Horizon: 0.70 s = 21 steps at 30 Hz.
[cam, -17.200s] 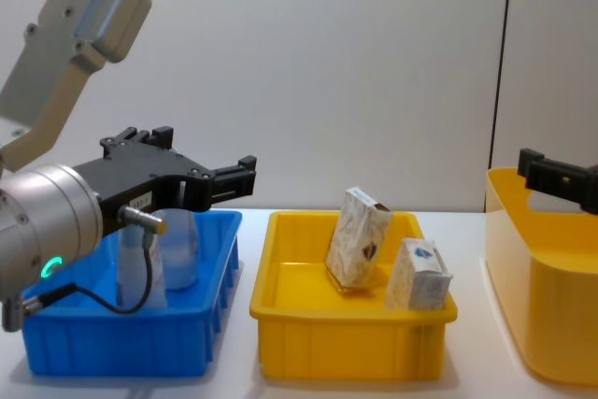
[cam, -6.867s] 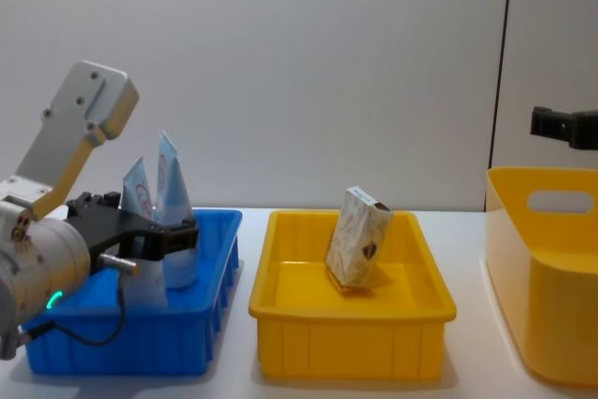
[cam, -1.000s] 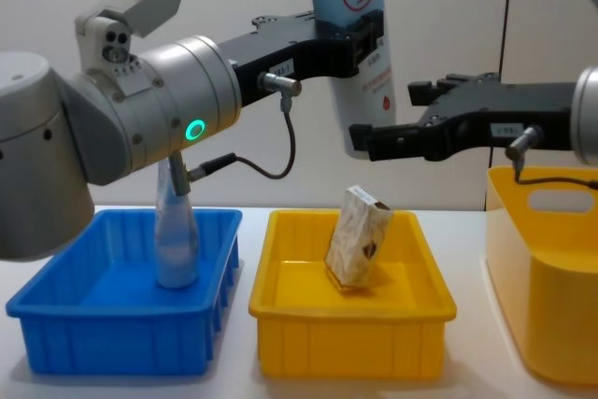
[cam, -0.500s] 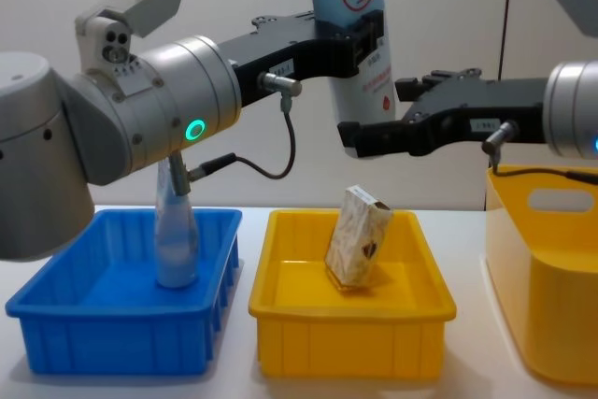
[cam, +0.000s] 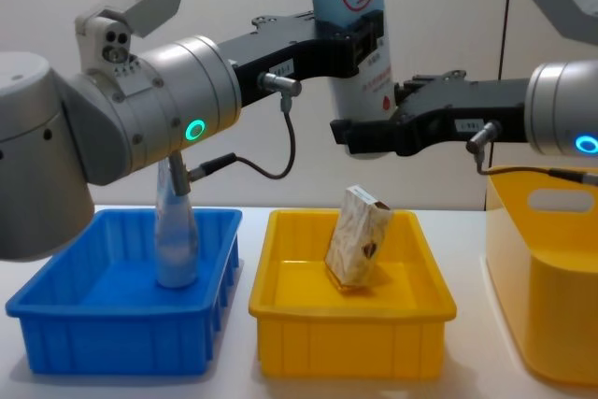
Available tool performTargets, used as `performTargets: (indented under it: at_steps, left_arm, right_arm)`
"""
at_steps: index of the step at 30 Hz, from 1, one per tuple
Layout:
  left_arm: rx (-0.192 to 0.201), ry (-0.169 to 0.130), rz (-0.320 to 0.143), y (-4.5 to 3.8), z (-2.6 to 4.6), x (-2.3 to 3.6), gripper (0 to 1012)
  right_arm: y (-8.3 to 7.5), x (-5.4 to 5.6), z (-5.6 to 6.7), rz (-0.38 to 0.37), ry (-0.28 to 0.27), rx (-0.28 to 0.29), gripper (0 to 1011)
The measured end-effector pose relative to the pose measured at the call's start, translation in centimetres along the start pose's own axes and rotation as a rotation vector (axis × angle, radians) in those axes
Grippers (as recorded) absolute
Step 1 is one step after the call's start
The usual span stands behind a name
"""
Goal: Bimanual collaborative sorting of washing and personal care products
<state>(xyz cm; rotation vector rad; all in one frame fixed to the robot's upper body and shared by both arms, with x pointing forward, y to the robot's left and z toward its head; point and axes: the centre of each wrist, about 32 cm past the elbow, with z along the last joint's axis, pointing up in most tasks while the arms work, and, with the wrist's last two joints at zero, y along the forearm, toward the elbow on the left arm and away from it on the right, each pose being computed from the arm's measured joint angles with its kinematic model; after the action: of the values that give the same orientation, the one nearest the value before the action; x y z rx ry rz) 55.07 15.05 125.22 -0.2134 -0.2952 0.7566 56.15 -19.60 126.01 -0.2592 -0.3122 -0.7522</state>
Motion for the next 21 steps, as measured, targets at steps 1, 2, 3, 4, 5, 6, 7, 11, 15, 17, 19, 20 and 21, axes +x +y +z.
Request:
performTargets:
  at_steps: [1, 2, 3, 4, 5, 6, 7, 11, 15, 17, 19, 20, 21]
  left_arm:
    - [0.0, 0.0, 0.0, 0.0, 0.0, 0.0, 258]
    - [0.0, 0.0, 0.0, 0.0, 0.0, 0.0, 257]
    - [0.0, 0.0, 0.0, 0.0, 0.0, 0.0, 258]
    - [0.0, 0.0, 0.0, 0.0, 0.0, 0.0, 258]
    - [0.0, 0.0, 0.0, 0.0, 0.0, 0.0, 258]
    - [0.0, 0.0, 0.0, 0.0, 0.0, 0.0, 260]
    - [0.0, 0.0, 0.0, 0.0, 0.0, 0.0, 280]
    - [0.0, 0.0, 0.0, 0.0, 0.0, -0.01, 387]
    - [0.0, 0.0, 0.0, 0.0, 0.0, 0.0, 503]
    - [0.0, 0.0, 0.0, 0.0, 0.0, 0.0, 580]
    - [0.0, 0.0, 0.0, 0.0, 0.0, 0.0, 640]
    - [0.0, 0.0, 0.0, 0.0, 0.0, 0.0, 656]
    - [0.0, 0.0, 0.0, 0.0, 0.0, -0.01, 705]
  right_arm:
    - [0.04, 0.02, 0.0, 0.002, 0.001, 0.001, 816]
    - [0.08, 0.05, 0.0, 0.002, 0.001, 0.0, 804]
    - [0.16, 0.1, 0.01, 0.006, 0.003, 0.001, 739]
    - [0.19, 0.1, 0.01, 0.007, 0.003, 0.001, 725]
    - [0.23, 0.11, 0.01, 0.008, 0.003, 0.001, 701]
    - [0.3, 0.14, 0.04, 0.011, 0.005, 0.003, 684]
    - [0.32, 0.14, 0.04, 0.011, 0.005, 0.003, 650]
    - [0.45, 0.14, 0.06, 0.017, 0.007, 0.004, 628]
    - [0.53, 0.13, 0.08, 0.019, 0.01, 0.006, 626]
    - [0.56, 0.09, 0.08, 0.019, 0.012, 0.007, 624]
    - [0.58, 0.06, 0.08, 0.018, 0.013, 0.008, 624]
    - [0.6, 0.04, 0.09, 0.016, 0.014, 0.009, 624]
    - [0.61, 0.02, 0.1, 0.013, 0.016, 0.01, 622]
